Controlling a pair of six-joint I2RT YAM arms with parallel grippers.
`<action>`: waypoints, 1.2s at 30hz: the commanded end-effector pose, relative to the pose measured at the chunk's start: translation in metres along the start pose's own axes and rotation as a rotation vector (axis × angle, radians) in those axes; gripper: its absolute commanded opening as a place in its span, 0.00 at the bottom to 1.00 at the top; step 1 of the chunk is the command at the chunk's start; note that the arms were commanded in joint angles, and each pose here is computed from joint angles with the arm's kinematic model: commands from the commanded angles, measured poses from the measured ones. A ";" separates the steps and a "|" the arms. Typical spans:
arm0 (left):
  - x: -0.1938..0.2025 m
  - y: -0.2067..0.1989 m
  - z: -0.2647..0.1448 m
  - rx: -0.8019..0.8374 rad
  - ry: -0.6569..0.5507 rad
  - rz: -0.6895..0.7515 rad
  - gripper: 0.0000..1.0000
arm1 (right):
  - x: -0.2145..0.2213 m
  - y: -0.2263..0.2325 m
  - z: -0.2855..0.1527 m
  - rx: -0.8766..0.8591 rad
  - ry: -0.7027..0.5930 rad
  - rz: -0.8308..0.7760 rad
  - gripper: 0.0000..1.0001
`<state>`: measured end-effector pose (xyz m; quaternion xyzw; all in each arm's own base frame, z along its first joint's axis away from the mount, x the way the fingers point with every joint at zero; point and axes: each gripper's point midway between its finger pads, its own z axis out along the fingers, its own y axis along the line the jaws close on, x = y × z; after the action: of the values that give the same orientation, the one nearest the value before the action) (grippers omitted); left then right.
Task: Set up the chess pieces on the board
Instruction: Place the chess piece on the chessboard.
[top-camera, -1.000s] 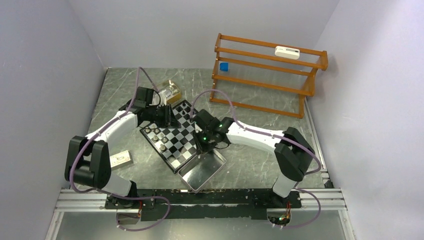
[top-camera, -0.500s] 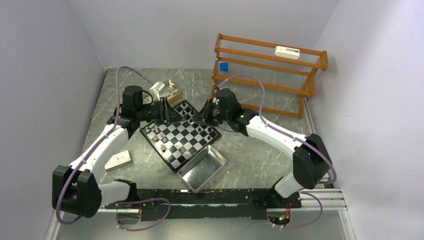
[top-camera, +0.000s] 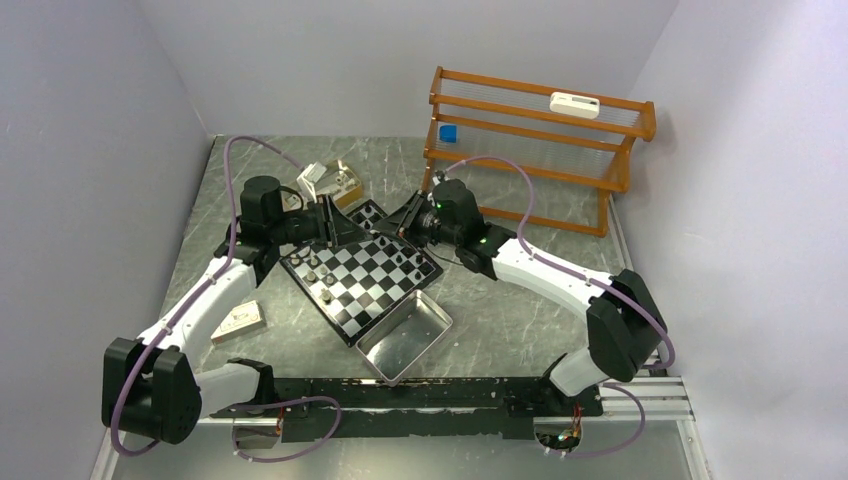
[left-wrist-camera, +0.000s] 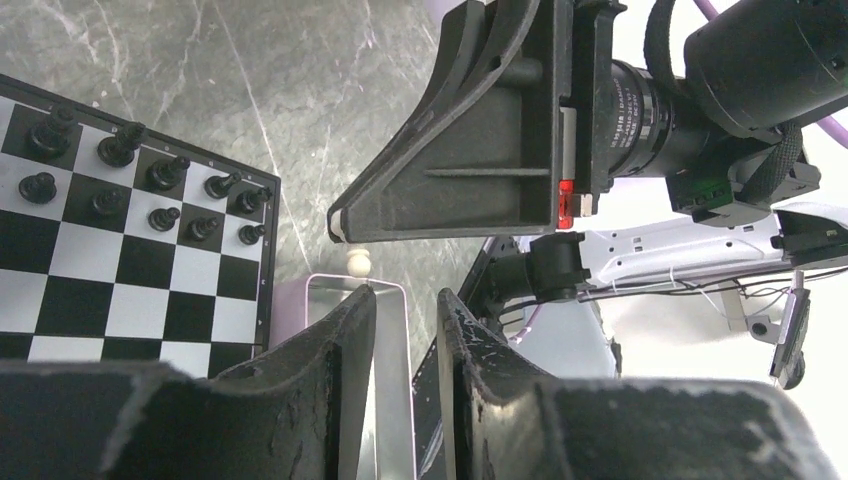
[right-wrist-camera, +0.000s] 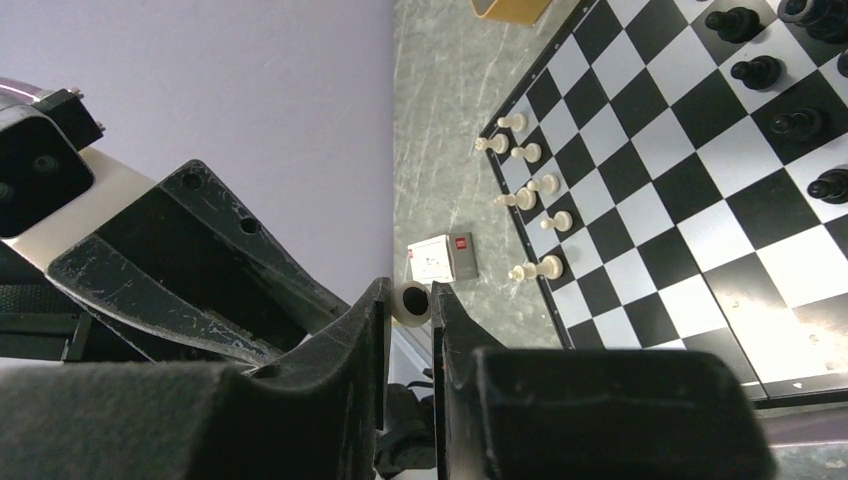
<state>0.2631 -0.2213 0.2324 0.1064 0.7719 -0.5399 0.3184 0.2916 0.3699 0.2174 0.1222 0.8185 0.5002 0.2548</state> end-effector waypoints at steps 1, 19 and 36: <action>-0.009 -0.002 0.002 0.011 -0.038 0.041 0.35 | -0.007 0.022 -0.006 -0.067 -0.050 0.025 0.08; -0.019 0.003 0.009 -0.002 -0.055 0.053 0.29 | 0.004 0.024 -0.002 -0.084 -0.028 0.039 0.08; -0.023 0.010 -0.004 -0.151 -0.008 0.103 0.05 | 0.013 0.014 -0.008 -0.051 -0.036 -0.030 0.31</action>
<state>0.2780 -0.2189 0.2276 0.1031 0.7933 -0.5041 0.3253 0.2852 0.3827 0.2294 0.1291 0.7973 0.5259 0.2666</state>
